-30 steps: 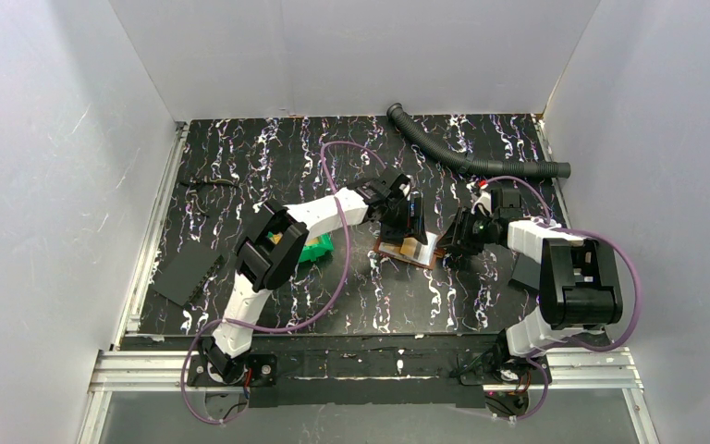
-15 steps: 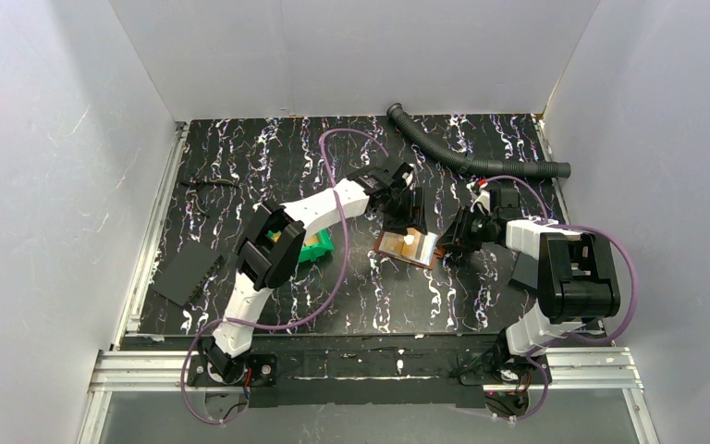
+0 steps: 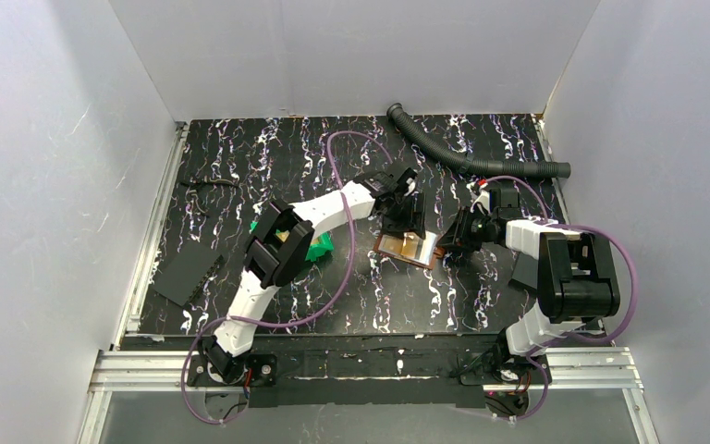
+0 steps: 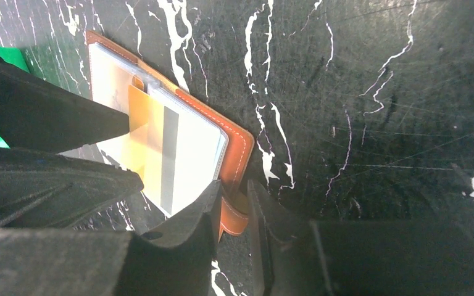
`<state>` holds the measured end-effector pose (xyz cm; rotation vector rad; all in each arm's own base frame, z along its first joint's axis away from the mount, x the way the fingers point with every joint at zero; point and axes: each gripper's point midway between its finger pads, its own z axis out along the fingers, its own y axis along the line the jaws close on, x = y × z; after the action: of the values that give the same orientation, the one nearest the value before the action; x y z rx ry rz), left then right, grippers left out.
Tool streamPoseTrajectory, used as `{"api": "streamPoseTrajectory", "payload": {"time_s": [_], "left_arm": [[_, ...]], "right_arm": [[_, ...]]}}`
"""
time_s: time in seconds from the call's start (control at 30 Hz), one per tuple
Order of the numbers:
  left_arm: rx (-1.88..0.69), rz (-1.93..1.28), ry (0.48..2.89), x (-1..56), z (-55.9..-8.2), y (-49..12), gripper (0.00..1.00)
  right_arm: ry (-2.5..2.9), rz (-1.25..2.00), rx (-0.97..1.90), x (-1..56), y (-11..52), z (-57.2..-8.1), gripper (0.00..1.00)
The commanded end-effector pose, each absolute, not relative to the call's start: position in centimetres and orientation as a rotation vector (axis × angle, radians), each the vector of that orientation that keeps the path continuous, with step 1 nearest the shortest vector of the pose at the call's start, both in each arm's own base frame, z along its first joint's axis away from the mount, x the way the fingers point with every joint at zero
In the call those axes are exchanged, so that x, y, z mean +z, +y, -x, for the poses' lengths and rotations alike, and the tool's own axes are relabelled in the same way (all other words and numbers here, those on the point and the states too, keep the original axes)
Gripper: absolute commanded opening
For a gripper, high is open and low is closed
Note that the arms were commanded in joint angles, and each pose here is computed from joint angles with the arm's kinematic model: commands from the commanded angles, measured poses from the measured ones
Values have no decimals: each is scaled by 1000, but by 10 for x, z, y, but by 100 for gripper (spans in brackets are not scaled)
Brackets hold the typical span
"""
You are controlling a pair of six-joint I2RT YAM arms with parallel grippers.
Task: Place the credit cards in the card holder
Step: Insert the credit card into the card holder.
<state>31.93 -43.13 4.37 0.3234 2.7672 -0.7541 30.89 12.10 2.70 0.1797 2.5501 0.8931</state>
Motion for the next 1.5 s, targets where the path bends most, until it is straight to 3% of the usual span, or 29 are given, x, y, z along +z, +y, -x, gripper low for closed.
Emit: {"api": "streamPoseTrajectory", "payload": {"time_s": [0.0,0.3,0.43,0.7,0.8,0.93,1.2,1.3,1.47], "left_arm": [[-841,-380,2761,48,-308,-450,59],[-1047,-352,2733,60,-296,-474,57],[-993,-342,2741,59,-297,-467,59],[-840,-347,2754,75,-300,-432,63],[-813,-359,2747,82,-297,-420,52],[-787,-373,2772,76,-291,-413,42],[-795,-356,2820,52,-287,-415,28],[-800,-350,2835,46,-286,-417,25],[-811,-331,2855,37,-283,-417,24]], "right_arm": [[2543,-150,891,25,124,-314,30],[2533,-135,903,27,127,-316,27],[2538,-127,878,28,124,-318,27],[2540,-118,761,49,111,-313,43],[2513,-133,844,58,116,-313,49],[2483,-186,1016,59,127,-315,48],[2428,-211,1083,64,134,-327,32],[2442,-214,1101,58,136,-326,28],[2465,-224,1101,47,136,-322,29]]}}
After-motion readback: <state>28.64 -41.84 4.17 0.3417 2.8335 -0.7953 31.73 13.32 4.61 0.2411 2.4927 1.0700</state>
